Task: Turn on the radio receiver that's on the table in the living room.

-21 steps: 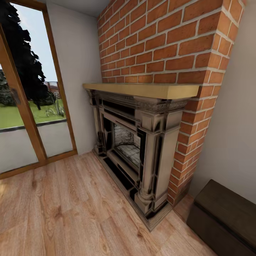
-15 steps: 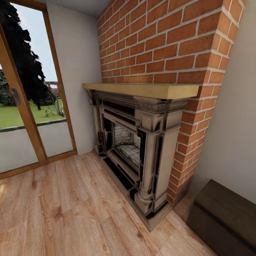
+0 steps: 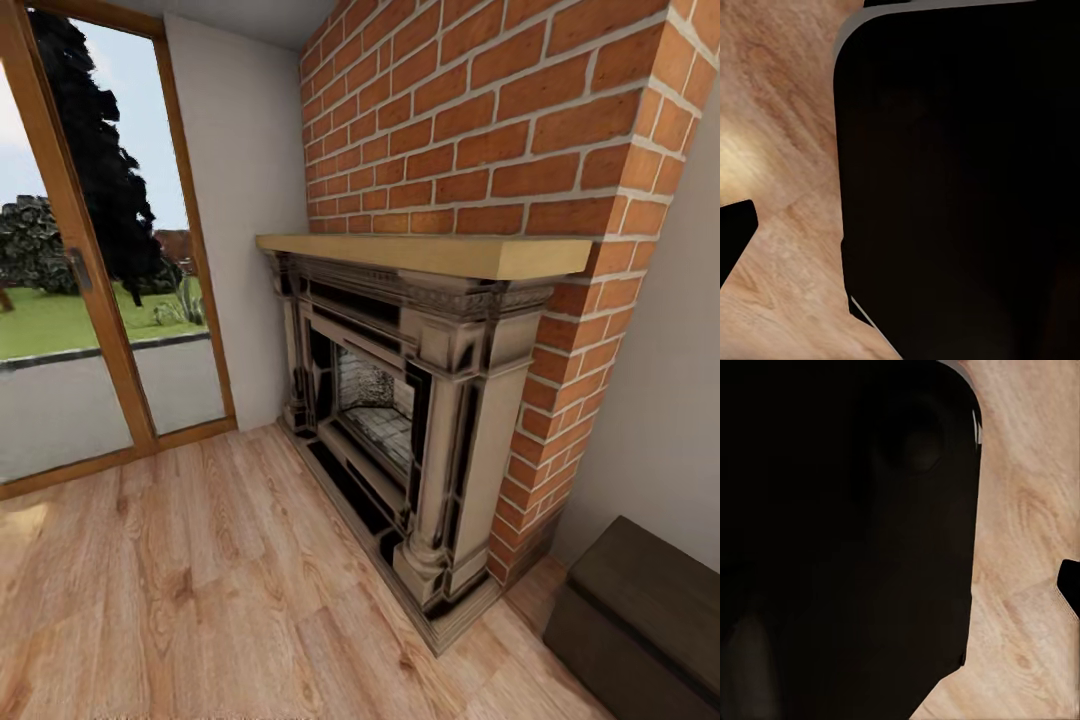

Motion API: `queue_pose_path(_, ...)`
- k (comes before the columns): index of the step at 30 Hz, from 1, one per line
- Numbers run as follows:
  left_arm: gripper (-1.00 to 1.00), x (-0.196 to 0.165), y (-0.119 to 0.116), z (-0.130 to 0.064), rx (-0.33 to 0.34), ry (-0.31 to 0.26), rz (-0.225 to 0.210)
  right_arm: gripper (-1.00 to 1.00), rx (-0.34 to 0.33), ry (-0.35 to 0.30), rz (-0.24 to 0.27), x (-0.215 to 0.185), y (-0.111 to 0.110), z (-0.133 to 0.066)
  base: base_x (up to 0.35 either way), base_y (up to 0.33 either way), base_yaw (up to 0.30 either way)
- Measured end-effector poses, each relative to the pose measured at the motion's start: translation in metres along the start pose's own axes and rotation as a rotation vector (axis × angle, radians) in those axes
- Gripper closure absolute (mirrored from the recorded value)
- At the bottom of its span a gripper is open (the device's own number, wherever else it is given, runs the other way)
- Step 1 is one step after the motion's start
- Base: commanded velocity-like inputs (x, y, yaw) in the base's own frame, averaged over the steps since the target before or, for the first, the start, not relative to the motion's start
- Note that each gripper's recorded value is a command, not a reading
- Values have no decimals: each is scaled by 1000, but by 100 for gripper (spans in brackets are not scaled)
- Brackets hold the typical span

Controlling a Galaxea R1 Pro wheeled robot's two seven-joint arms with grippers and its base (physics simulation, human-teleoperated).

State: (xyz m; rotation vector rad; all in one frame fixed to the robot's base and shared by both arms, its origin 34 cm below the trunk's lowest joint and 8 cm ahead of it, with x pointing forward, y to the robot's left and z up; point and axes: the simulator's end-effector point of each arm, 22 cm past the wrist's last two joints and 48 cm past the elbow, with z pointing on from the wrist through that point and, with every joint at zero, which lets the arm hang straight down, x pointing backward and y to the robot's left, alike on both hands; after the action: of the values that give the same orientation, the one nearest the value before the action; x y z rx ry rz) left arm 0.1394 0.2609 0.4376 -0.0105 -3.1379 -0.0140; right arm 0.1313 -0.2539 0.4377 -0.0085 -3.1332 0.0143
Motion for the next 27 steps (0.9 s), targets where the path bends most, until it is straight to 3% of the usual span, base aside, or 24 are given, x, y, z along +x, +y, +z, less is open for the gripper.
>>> queue_pose_path(27,-100,0,0,0,0,0,0,-100,-1,0,0,0,1,0,0,0,275)
